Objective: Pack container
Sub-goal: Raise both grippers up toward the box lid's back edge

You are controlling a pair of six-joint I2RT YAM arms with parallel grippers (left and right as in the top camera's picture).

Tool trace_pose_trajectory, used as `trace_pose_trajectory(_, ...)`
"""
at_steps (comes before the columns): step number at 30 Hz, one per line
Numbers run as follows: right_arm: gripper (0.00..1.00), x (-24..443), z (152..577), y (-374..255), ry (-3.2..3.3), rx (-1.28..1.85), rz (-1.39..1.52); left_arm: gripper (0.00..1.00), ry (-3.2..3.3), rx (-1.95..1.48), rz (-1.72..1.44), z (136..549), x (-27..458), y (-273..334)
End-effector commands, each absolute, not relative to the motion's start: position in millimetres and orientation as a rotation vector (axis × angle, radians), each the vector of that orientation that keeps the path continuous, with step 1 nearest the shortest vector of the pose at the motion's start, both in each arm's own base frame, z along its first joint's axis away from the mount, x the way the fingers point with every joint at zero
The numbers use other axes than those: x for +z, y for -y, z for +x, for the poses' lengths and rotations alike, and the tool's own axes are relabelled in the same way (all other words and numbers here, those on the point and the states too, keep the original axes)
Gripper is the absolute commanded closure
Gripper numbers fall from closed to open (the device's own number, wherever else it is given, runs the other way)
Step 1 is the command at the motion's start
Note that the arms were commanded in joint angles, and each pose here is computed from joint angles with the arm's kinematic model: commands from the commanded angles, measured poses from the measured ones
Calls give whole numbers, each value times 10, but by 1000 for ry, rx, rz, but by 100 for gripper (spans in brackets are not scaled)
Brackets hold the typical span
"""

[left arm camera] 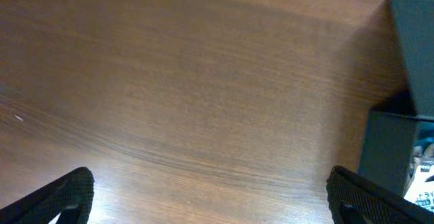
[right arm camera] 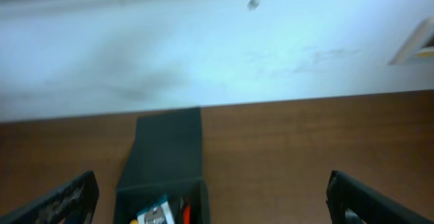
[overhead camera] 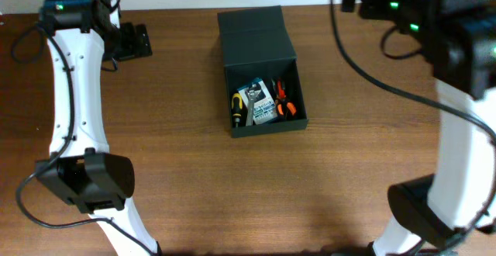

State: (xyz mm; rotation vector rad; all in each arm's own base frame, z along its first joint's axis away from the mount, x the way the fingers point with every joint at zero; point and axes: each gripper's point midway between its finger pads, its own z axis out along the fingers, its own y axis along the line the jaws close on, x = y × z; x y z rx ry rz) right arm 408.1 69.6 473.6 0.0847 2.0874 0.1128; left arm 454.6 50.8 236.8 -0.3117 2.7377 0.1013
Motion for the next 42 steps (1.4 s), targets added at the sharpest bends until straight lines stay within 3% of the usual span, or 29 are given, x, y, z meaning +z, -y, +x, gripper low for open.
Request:
trace_pose_trajectory(1,1,5008,3766,-508,-2023,95,109,1,-2620,132,-207,4514,2893,-528)
trace_pose_trajectory(6,2,4724,3719,-289,-2139,40,169,1,-2556,-54,-156,4511,3124,-282)
trace_pose_trajectory(10,22,4438,3799,-180,-2246,89,206,1,-2515,-195,-105,4609,3177,-96)
trace_pose_trajectory(15,23,4229,3971,6,-2304,181,265,1,-2449,-225,-82,4747,3267,-52)
trace_pose_trajectory(20,55,3856,4272,133,-2391,328,298,10,-2383,-313,1,4874,3357,171)
trace_pose_trajectory(23,86,3571,4512,161,-2441,387,314,19,-2336,-354,63,5032,3346,290)
trace_pose_trajectory(25,96,3379,4686,129,-2466,445,286,24,-2319,-456,106,5135,3273,424)
trace_pose_trajectory(31,96,2813,5207,-52,-2495,648,192,34,-2405,-744,136,5385,2586,629)
trace_pose_trajectory(38,96,2139,5617,-112,-2527,763,187,58,-2481,-1093,117,5555,1680,845)
trace_pose_trajectory(42,96,1578,5723,-240,-2610,814,197,57,-2543,-1137,77,5603,1208,854)
